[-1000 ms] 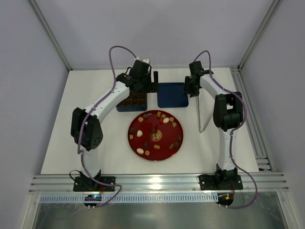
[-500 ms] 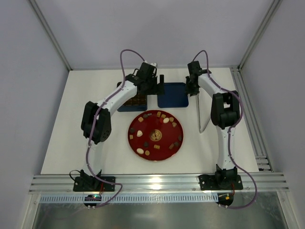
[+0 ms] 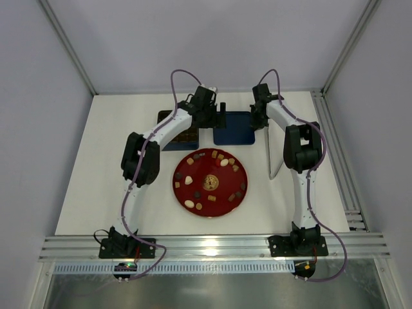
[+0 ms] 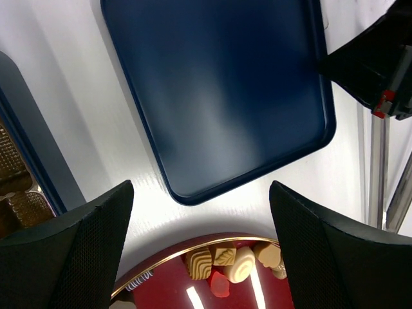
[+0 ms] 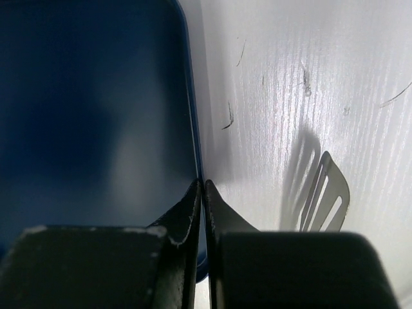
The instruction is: Pack the chocolate
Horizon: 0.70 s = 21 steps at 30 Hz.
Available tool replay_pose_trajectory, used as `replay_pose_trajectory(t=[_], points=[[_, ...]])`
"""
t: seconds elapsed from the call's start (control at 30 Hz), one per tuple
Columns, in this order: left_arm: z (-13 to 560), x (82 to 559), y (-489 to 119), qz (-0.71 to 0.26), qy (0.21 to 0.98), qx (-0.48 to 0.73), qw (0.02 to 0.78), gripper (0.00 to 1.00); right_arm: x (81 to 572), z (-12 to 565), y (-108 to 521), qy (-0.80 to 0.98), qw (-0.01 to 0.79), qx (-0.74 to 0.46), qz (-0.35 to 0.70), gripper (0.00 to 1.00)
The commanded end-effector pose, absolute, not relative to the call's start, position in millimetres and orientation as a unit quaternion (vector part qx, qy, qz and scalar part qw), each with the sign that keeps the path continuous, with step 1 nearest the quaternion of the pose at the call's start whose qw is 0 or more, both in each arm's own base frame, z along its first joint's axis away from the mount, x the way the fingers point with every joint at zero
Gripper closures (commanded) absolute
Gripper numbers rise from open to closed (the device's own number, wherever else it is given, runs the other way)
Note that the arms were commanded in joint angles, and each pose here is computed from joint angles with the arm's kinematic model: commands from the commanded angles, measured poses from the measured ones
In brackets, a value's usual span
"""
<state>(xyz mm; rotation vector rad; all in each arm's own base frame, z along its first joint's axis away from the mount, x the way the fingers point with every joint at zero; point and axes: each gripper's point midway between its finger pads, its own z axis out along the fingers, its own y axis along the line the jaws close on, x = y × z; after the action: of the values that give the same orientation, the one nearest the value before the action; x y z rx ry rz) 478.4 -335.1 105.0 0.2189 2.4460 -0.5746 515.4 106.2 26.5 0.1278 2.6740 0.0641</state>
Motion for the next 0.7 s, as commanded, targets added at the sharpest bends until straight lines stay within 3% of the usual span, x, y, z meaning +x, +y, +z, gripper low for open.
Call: replay_pose_trajectory(t=[0.0,0.67], points=[[121.9,494.6,-336.4,-0.233,0.911,0.084,0.33,0.16,530.0,46.8,113.7,0.964,0.262,0.04,0.035,0.96],[115.1,501.8,-325.7,-0.248,0.912,0.08,0.318,0.15,532.6,115.7,121.9,0.936,0.323,0.046,0.131,0.96]])
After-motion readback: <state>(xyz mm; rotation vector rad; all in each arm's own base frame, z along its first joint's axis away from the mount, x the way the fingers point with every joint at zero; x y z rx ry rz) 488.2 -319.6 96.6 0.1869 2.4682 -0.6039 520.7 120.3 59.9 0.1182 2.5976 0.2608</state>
